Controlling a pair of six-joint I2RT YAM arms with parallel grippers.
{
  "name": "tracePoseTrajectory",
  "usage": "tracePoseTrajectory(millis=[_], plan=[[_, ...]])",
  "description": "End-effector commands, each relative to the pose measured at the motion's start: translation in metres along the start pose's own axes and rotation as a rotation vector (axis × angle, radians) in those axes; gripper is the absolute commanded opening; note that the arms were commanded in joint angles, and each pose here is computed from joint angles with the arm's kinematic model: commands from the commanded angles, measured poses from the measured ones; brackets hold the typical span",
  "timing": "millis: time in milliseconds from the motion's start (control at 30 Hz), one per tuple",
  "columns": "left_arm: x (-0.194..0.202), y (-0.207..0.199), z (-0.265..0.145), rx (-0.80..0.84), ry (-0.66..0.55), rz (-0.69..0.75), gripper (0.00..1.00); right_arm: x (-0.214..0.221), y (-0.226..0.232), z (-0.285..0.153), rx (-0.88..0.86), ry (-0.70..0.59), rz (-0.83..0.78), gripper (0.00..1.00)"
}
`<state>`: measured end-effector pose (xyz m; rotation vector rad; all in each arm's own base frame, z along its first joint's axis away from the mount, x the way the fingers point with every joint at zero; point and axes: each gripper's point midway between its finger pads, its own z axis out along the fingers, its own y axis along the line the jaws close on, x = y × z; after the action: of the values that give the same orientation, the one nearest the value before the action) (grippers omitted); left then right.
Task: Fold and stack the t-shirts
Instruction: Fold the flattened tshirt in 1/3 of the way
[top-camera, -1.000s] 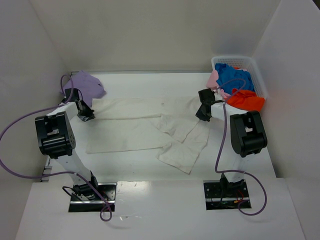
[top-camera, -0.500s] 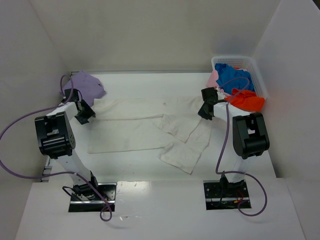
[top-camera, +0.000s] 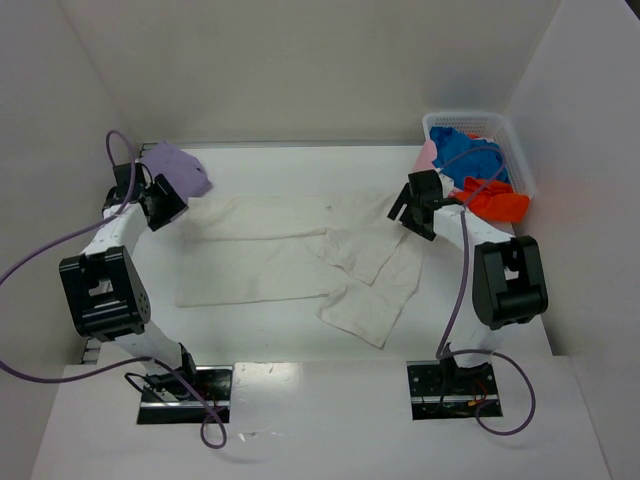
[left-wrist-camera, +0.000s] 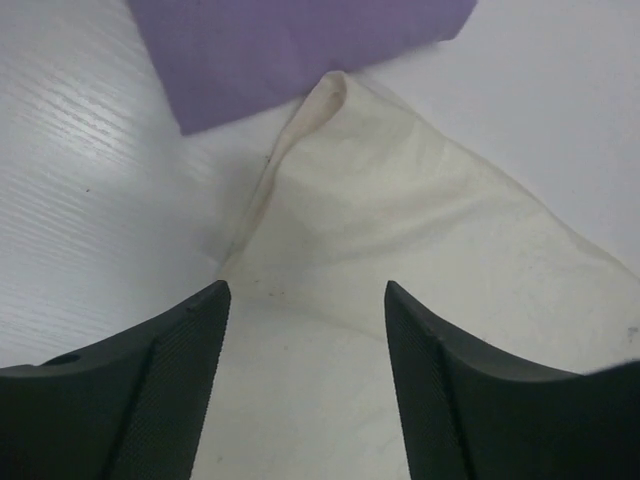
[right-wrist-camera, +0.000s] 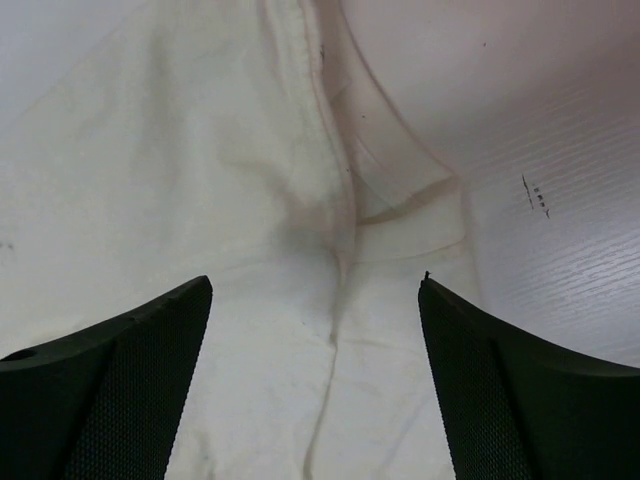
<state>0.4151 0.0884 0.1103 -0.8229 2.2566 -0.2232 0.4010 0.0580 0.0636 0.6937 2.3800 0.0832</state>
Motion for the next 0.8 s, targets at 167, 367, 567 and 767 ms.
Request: tracePoseTrajectory(millis=[167, 367, 567, 767], plan=[[-0.003, -0.024, -0.04, 0.122, -0.029, 0.022, 0.87, 0.017, -0.016, -0.026, -0.024, 0.043, 0.076, 1.0], [0.022, -0.015, -0.053, 0.117, -0.015, -0.013, 0.94, 0.042, -0.035, -0.052, -0.026, 0.053, 0.198, 1.0], [0.03, -0.014, -0.053, 0.124, -0.004, -0.023, 0.95, 0.059, -0.045, -0.078, -0.049, 0.077, 0.279, 1.0], [0.03, -0.014, -0.053, 0.124, -0.004, -0.023, 0.96, 0.11, -0.039, -0.088, -0.088, 0.183, 0.291, 1.0]])
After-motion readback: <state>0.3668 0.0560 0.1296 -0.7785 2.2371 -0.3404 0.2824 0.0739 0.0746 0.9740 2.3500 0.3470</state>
